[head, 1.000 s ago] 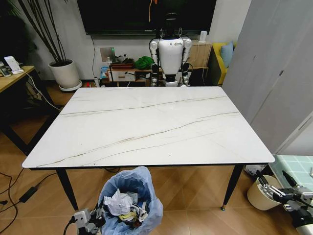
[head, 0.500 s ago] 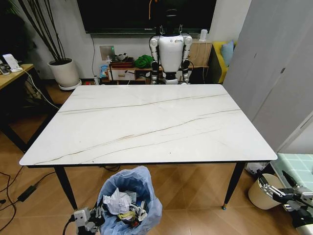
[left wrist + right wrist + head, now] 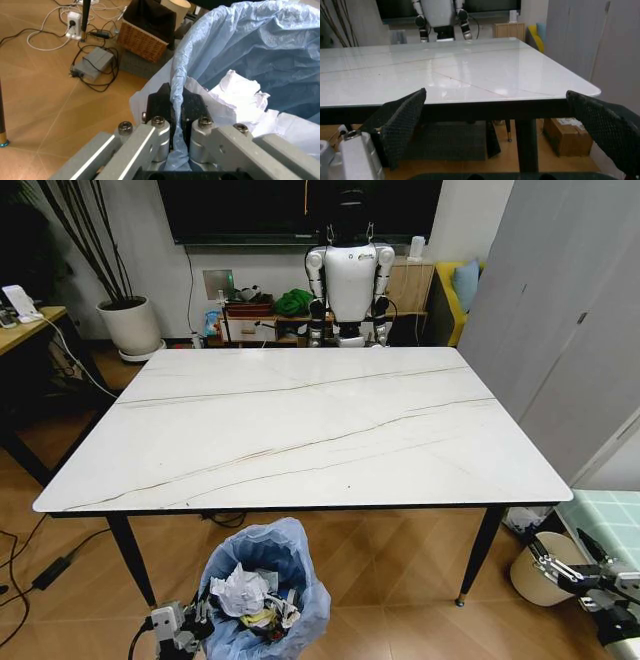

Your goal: Pick up the trash bin and place the trash from the table into it.

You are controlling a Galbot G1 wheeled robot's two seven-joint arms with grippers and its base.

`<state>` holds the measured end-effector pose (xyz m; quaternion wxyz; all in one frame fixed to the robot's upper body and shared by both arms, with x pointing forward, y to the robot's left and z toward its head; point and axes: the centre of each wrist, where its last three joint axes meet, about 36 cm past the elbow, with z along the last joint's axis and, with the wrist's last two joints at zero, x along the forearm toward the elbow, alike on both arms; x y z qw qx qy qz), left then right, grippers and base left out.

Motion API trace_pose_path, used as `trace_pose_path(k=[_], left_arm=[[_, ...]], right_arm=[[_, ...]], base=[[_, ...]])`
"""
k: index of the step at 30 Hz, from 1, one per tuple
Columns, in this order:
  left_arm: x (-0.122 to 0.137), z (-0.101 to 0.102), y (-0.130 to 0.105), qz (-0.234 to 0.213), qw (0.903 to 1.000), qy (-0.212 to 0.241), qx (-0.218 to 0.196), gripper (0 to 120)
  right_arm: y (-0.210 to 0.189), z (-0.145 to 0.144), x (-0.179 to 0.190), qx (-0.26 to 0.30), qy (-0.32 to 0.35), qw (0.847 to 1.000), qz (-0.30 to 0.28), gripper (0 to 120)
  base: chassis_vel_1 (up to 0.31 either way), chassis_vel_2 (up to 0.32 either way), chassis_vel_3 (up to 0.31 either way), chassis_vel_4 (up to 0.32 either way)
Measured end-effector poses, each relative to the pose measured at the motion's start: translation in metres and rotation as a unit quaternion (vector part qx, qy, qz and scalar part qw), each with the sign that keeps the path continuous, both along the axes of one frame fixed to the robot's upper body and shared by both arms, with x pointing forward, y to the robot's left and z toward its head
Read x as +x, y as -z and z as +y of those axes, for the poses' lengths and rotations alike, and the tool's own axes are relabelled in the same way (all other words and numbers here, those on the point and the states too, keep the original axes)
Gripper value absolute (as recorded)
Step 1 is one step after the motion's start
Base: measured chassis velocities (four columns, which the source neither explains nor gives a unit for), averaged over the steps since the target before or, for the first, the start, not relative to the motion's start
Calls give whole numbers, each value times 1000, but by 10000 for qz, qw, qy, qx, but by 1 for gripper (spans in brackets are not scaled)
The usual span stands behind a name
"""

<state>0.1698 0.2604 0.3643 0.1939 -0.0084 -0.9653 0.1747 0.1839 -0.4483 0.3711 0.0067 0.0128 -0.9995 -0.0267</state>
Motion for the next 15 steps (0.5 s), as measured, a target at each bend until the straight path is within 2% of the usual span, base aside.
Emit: trace_pose_path(k=[15], left_arm=[[3, 1, 6, 113, 9999, -61, -54, 0]], right_arm=[[0, 0, 0, 0, 0, 10000, 0, 100]], base=[[0, 0, 0, 0]])
